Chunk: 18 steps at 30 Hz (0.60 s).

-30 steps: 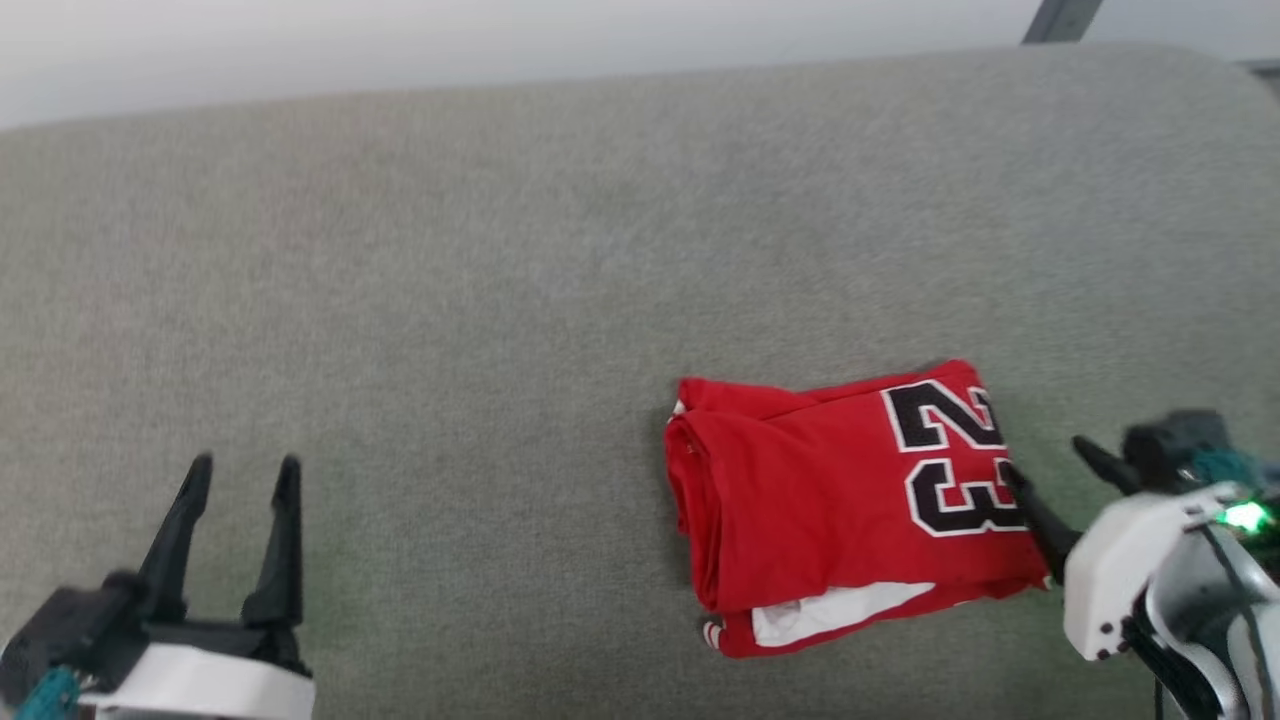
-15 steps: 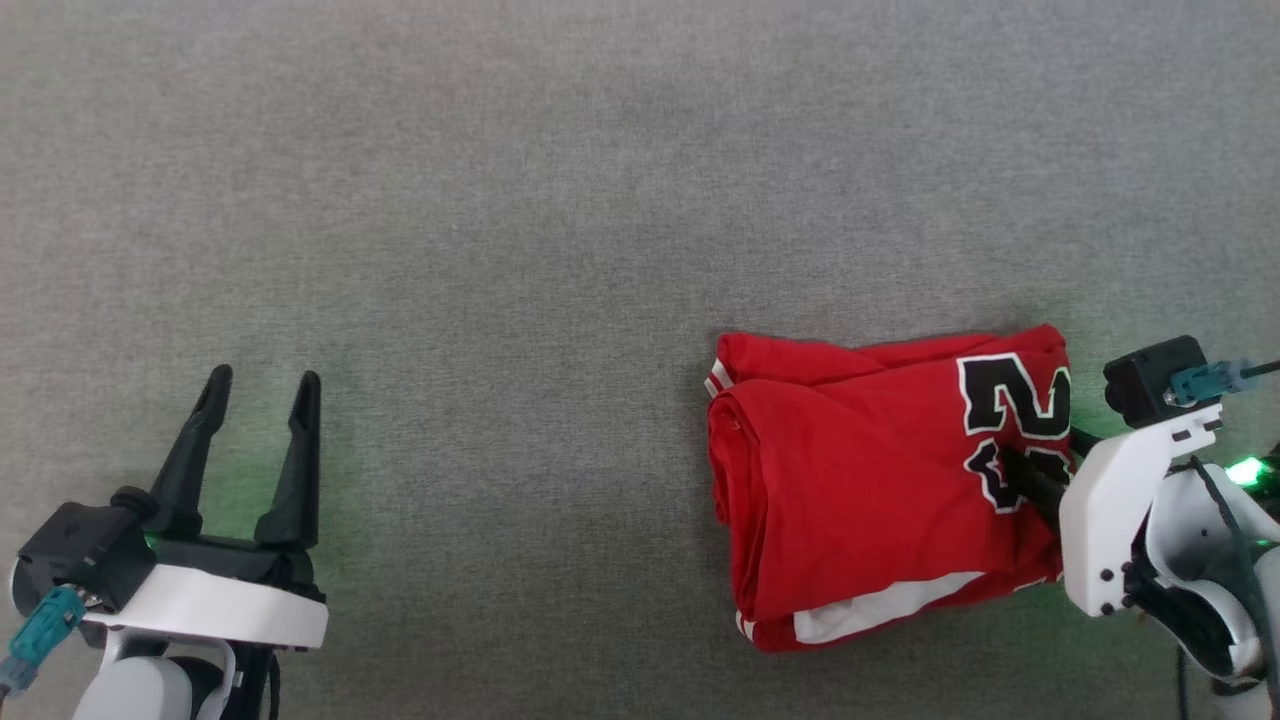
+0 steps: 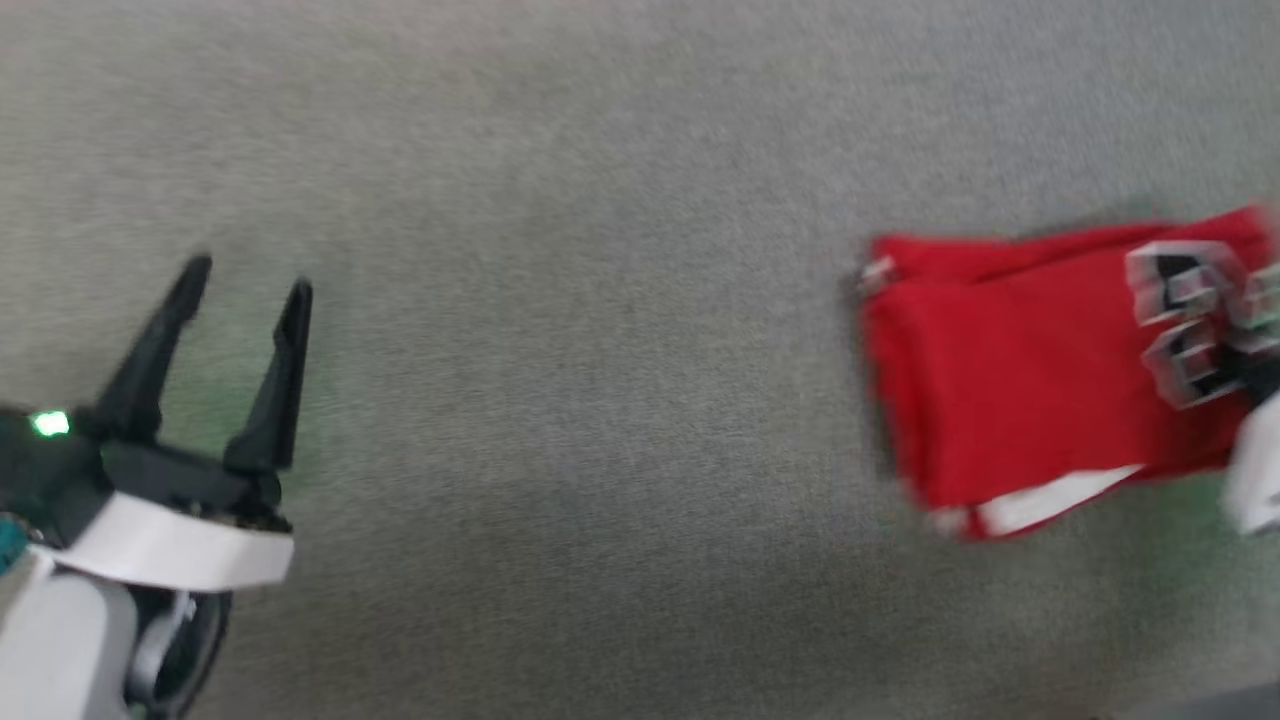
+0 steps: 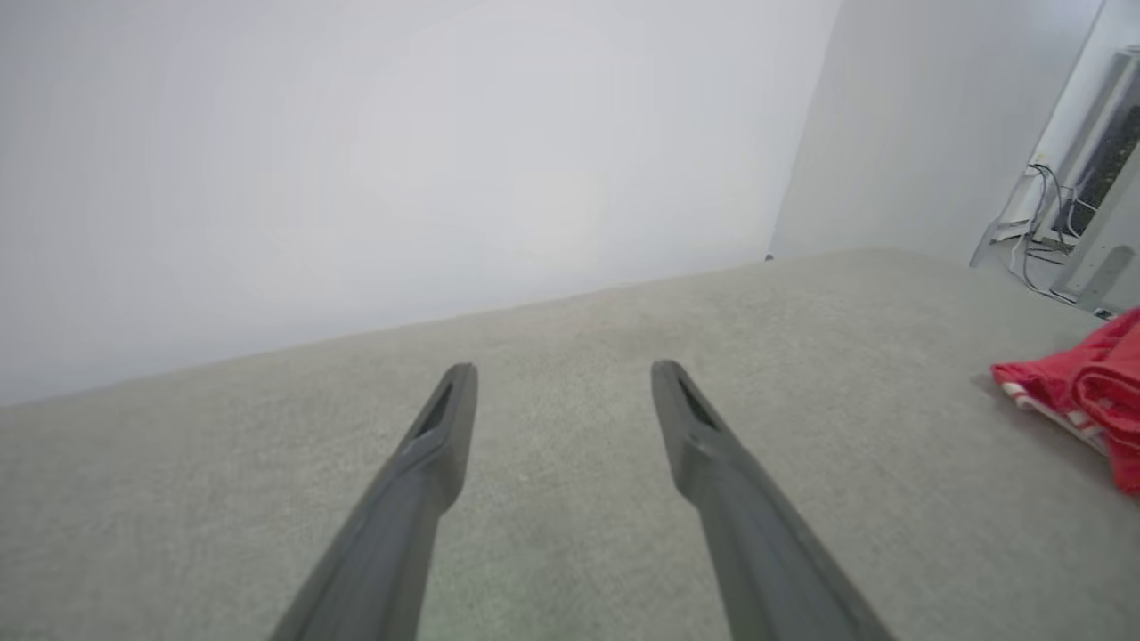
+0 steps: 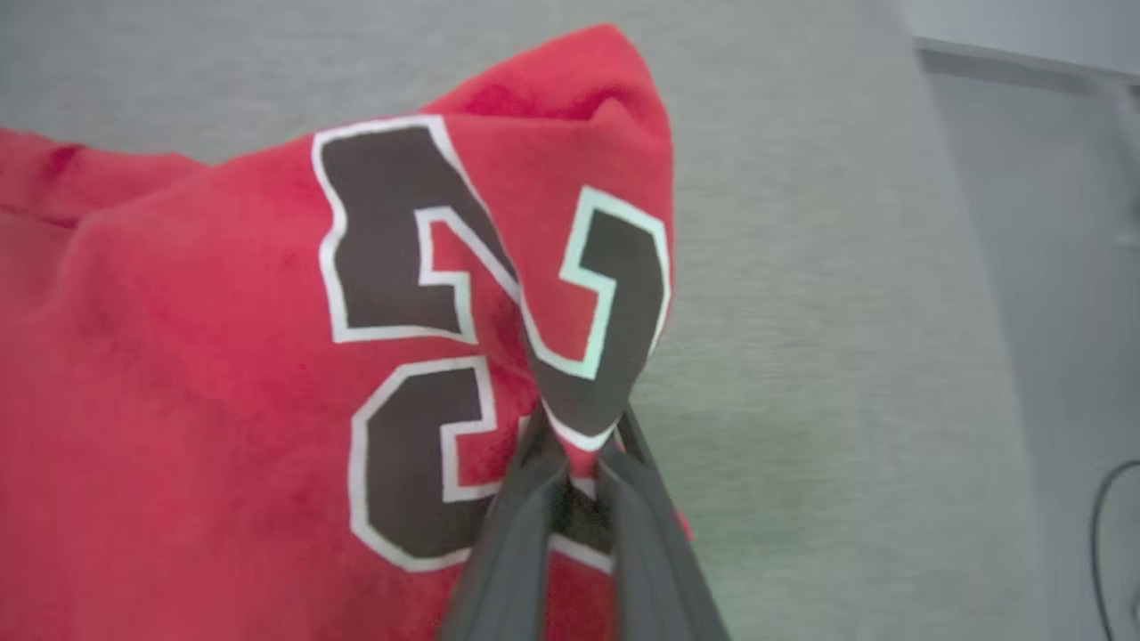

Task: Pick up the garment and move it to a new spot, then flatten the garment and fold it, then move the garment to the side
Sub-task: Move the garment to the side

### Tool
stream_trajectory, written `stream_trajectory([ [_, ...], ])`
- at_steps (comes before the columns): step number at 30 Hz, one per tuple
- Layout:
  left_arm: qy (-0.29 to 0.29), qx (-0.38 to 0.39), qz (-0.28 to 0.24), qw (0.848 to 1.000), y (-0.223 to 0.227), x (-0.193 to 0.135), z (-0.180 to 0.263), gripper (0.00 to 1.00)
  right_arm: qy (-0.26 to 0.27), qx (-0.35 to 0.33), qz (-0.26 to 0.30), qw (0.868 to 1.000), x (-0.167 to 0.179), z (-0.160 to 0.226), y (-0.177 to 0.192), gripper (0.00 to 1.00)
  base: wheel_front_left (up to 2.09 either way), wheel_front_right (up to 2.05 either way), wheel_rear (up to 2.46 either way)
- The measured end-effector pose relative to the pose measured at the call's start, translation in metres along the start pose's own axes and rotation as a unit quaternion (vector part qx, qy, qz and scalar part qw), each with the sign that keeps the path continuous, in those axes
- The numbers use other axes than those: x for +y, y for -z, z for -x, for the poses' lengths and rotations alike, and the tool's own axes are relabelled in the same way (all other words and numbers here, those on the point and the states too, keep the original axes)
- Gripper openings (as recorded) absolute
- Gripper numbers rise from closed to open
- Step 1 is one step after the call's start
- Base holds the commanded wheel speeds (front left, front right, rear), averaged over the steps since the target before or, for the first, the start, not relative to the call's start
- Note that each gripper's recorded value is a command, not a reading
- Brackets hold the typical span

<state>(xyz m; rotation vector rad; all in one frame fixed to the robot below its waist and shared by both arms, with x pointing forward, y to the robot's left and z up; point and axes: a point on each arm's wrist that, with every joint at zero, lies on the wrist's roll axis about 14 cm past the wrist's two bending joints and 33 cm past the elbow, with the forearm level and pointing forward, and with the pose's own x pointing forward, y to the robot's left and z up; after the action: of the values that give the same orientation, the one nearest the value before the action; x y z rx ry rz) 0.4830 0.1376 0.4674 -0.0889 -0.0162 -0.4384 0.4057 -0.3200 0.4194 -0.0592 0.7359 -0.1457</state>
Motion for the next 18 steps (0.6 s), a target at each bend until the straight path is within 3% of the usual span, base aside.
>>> stream_trajectory([
  [6, 0.076, -0.025, -0.019, 0.997, -0.002, -0.017, -0.042, 1.0, 0.12, -0.02, -0.025, 0.992, -0.078, 0.0, 0.0, 0.0, 0.0, 0.0, 0.0],
  [18, 0.155, -0.049, -0.029, 0.986, 0.018, -0.033, -0.093, 1.0, 0.269, -0.078, -0.042, 0.959, -0.159, -0.021, -0.013, 0.0, 0.0, 0.0, 0.0],
])
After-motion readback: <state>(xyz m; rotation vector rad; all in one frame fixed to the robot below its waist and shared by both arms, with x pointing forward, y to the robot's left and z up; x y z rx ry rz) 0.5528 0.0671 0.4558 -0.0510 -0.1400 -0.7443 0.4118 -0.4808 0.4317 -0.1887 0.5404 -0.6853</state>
